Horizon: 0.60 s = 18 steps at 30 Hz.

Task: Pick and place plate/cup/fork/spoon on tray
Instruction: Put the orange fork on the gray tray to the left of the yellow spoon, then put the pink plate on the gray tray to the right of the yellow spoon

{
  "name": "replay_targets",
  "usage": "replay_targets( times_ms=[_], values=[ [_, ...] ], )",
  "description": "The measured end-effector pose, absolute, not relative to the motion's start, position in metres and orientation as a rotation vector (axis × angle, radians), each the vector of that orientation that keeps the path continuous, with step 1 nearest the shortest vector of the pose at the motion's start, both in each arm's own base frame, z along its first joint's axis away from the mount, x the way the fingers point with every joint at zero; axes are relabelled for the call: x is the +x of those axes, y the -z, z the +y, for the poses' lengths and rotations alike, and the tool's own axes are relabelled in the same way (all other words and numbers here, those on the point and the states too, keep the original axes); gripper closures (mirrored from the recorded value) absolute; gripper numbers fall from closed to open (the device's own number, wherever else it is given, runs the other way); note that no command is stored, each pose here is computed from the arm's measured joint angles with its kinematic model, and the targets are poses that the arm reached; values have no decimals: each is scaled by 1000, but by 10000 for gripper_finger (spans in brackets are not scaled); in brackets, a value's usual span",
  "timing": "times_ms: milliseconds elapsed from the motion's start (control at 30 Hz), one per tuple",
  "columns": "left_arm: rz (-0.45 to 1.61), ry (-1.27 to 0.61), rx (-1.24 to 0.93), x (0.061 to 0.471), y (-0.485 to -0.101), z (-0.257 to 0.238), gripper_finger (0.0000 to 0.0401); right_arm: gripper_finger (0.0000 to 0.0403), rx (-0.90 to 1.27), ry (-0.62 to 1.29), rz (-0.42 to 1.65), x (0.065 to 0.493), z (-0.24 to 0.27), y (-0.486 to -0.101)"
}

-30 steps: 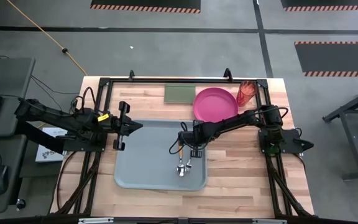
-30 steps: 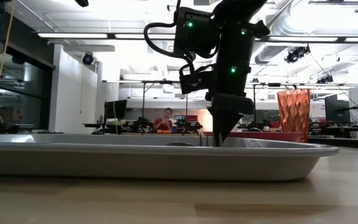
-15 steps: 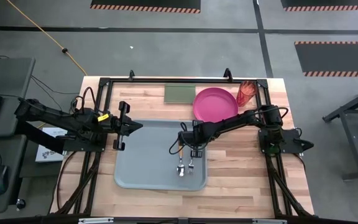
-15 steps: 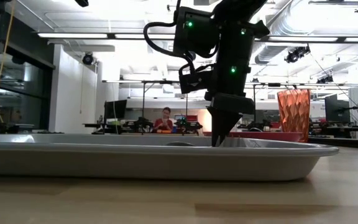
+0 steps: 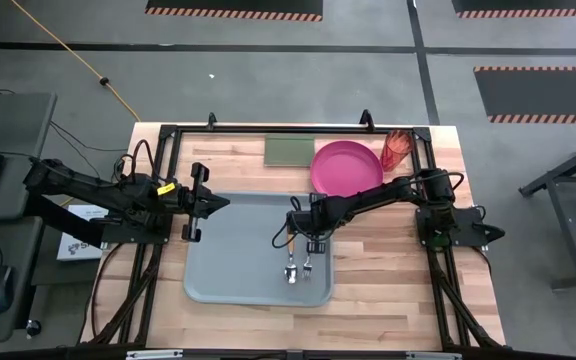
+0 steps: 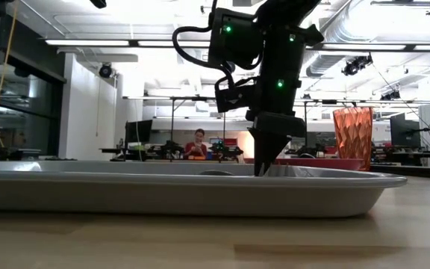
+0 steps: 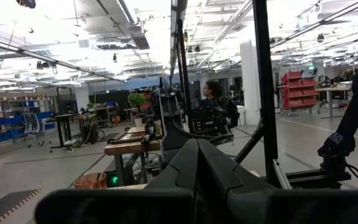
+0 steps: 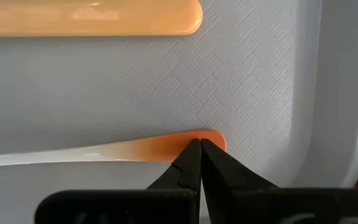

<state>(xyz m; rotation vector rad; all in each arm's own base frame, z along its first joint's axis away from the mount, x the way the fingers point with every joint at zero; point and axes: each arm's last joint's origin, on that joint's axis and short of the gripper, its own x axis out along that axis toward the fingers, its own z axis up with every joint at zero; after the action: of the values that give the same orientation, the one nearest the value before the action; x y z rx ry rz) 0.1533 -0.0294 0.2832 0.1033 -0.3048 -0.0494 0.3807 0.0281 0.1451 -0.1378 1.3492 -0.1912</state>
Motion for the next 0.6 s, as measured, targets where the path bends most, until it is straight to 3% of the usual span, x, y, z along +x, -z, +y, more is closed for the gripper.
replay_targets(
  times_ms=[333,600],
  values=[
    [-305,50,103,153,-283,-29,401,394,-167,167,1350,380,28,-147],
    [-303,50,104,153,-283,-29,401,307,-155,170,1299,373,28,-180]
  ],
)
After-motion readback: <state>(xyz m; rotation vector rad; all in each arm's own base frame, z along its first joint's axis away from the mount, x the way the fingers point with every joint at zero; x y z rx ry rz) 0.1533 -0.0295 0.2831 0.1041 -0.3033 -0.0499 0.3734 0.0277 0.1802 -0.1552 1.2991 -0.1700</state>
